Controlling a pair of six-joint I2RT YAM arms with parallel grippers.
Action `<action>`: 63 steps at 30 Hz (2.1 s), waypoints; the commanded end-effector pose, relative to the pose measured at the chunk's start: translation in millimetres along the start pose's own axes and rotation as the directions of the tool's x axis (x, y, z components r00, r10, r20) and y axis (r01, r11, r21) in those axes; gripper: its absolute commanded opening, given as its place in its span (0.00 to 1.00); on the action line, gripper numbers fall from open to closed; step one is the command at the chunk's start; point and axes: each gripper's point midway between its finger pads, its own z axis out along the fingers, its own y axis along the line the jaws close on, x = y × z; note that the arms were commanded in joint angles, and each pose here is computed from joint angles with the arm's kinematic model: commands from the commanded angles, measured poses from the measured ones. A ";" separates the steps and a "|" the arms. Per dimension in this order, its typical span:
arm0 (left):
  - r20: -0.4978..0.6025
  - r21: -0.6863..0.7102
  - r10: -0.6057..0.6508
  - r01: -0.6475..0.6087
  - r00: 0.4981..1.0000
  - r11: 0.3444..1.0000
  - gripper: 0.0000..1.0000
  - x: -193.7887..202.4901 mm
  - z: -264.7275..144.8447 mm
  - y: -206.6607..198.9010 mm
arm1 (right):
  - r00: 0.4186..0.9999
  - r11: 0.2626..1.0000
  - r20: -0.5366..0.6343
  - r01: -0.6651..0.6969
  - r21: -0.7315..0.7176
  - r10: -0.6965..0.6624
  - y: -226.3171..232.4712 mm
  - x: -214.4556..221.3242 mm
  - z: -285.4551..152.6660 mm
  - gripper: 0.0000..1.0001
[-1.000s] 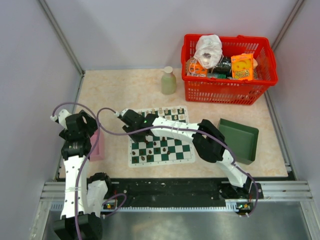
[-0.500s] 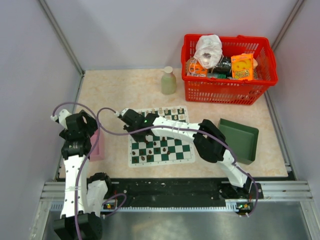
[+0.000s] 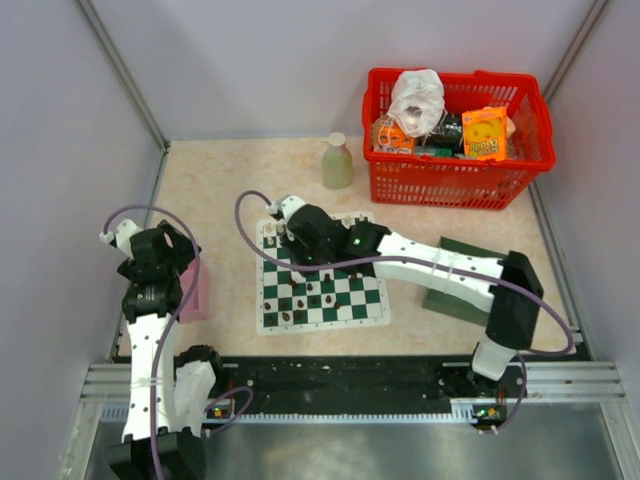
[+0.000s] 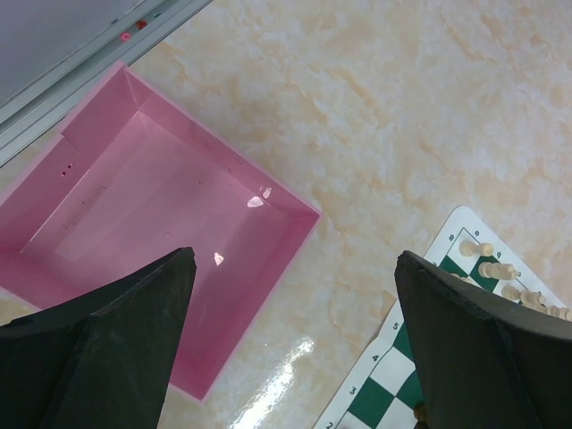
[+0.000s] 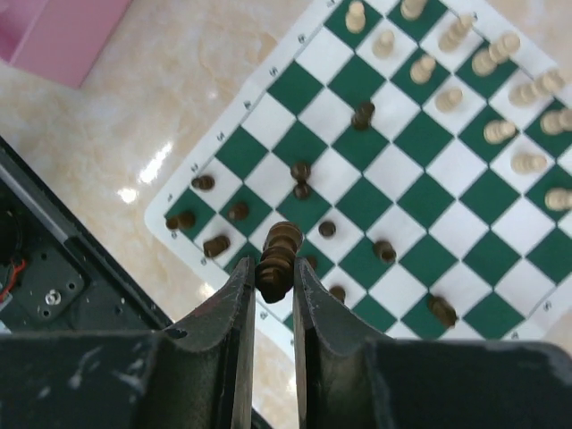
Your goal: Set up the chess pieces on the board
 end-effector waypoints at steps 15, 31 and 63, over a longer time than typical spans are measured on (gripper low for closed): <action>0.051 0.016 -0.050 0.050 0.997 0.999 0.99 -11.0 -5.5 -2.4 | 0.984 0.995 -0.148 -0.101 -0.017 0.098 1.9 99.6 6.1 0.11; 0.043 0.018 -0.049 0.048 0.998 0.999 0.99 -9.2 -3.3 -3.2 | 0.975 0.998 -0.212 -0.066 -0.005 0.063 13.1 128.9 33.7 0.11; 0.037 0.019 -0.046 0.045 0.998 0.999 0.99 -5.4 -1.0 -2.4 | 0.970 0.996 -0.229 -0.089 -0.007 0.085 13.0 146.5 37.7 0.30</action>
